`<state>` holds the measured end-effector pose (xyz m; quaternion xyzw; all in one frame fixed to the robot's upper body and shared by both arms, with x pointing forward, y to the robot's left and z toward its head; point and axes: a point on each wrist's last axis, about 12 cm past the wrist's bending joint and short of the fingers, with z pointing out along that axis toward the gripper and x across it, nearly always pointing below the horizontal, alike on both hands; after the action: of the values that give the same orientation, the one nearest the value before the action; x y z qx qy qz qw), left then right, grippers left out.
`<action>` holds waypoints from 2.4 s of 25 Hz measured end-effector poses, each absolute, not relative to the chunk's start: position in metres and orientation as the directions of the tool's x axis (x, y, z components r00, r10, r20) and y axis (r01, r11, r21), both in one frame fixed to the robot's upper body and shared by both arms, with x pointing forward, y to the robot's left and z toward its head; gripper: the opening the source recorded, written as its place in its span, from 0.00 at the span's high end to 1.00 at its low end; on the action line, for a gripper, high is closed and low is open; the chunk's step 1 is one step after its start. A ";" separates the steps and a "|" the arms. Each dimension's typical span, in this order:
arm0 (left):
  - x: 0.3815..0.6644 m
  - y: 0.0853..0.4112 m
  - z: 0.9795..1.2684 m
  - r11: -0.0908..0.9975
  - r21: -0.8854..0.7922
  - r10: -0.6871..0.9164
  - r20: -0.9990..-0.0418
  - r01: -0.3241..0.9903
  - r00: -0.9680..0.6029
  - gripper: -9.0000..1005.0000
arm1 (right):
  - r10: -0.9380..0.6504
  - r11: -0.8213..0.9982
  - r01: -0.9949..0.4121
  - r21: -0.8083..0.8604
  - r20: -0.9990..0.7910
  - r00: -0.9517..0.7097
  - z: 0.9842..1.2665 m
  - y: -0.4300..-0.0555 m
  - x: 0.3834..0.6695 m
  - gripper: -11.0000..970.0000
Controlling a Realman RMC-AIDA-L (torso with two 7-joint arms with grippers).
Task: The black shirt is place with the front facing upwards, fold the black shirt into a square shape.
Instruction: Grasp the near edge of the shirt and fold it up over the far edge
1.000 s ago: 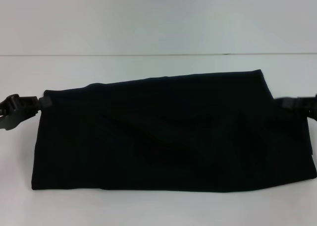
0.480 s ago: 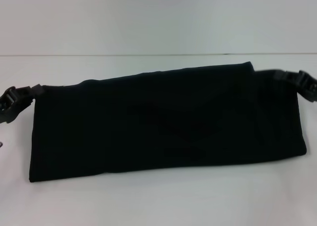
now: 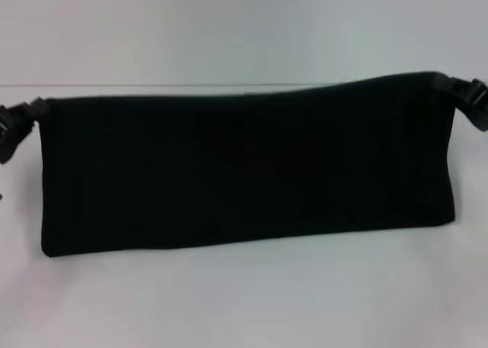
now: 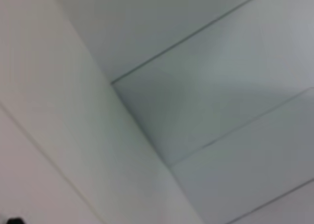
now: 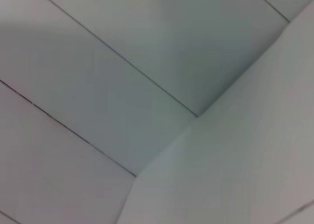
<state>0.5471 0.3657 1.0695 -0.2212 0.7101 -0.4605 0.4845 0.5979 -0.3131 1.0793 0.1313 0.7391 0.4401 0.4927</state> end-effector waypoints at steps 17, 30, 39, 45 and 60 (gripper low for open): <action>0.568 0.336 1.054 0.539 -0.838 -0.787 -0.538 0.087 -0.302 0.95 | 0.535 0.734 -0.199 0.650 -0.733 -0.421 1.075 -0.273 0.632 0.88; 0.574 0.314 1.045 0.585 -0.809 -0.774 -0.579 0.063 -0.255 0.95 | 0.497 0.785 -0.170 0.595 -0.770 -0.399 1.073 -0.248 0.647 0.82; 0.577 0.301 1.037 0.599 -0.800 -0.783 -0.593 0.028 -0.185 0.93 | 0.469 0.817 -0.165 0.552 -0.804 -0.366 1.069 -0.247 0.646 0.78; 0.576 0.292 1.034 0.607 -0.795 -0.785 -0.603 0.022 -0.143 0.85 | 0.469 0.821 -0.165 0.547 -0.810 -0.351 1.068 -0.245 0.645 0.74; 0.572 0.289 1.030 0.622 -0.783 -0.772 -0.618 0.026 -0.152 0.29 | 0.463 0.834 -0.130 0.536 -0.808 -0.364 1.070 -0.243 0.652 0.20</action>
<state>0.5718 0.2890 1.0304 -0.2743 0.6797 -0.3375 0.5907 0.6522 -0.2433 1.0704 0.1066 0.7814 0.2677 0.5536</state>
